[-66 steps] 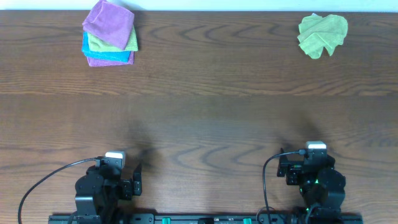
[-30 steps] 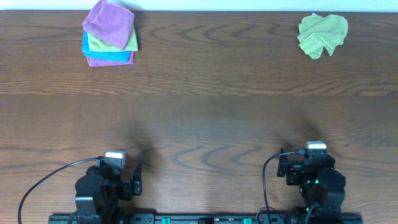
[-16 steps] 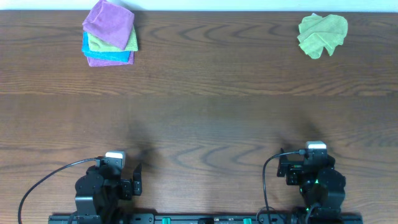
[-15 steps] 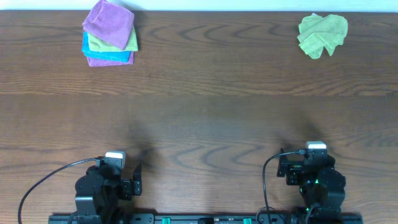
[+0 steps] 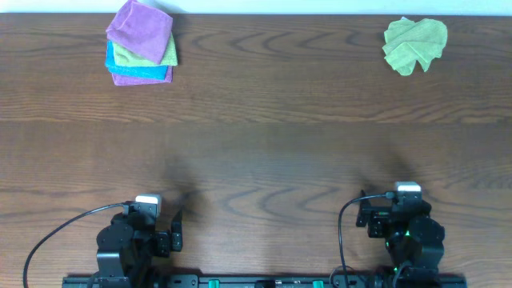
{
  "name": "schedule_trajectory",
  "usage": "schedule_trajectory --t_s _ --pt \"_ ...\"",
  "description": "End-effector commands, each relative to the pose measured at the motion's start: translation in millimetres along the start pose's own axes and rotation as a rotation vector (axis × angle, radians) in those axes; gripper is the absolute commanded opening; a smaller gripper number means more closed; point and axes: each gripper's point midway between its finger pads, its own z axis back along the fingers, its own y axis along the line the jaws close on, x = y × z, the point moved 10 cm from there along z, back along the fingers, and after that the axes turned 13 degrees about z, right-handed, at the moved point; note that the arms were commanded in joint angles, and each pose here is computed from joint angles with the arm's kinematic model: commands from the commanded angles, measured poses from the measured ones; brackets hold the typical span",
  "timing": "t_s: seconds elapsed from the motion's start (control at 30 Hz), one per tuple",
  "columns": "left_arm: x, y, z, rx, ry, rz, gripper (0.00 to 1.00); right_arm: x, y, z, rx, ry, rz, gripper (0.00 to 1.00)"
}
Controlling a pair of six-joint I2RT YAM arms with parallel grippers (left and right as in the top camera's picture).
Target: Fold the cloth
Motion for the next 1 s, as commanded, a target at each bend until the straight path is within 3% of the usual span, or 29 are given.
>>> schedule_trajectory --t_s 0.0,0.23,0.5,0.77,0.97 --pt "-4.4 1.5 -1.1 0.013 0.018 -0.026 0.95 -0.5 -2.0 -0.1 -0.018 0.009 -0.089 0.99" --pt "-4.4 1.5 -1.1 0.013 0.018 -0.026 0.95 37.7 -13.2 15.8 -0.033 0.016 -0.098 0.99" --pt "-4.4 1.5 -1.1 0.013 0.018 -0.026 0.95 118.0 -35.3 32.5 -0.045 0.011 -0.098 0.99" --pt "-4.4 1.5 -1.1 0.013 0.018 -0.026 0.95 186.1 -53.8 30.9 -0.041 0.029 -0.102 0.99" --pt "-4.4 1.5 -1.1 0.013 0.018 -0.026 0.95 213.2 -60.6 20.0 -0.029 0.027 -0.114 0.99"
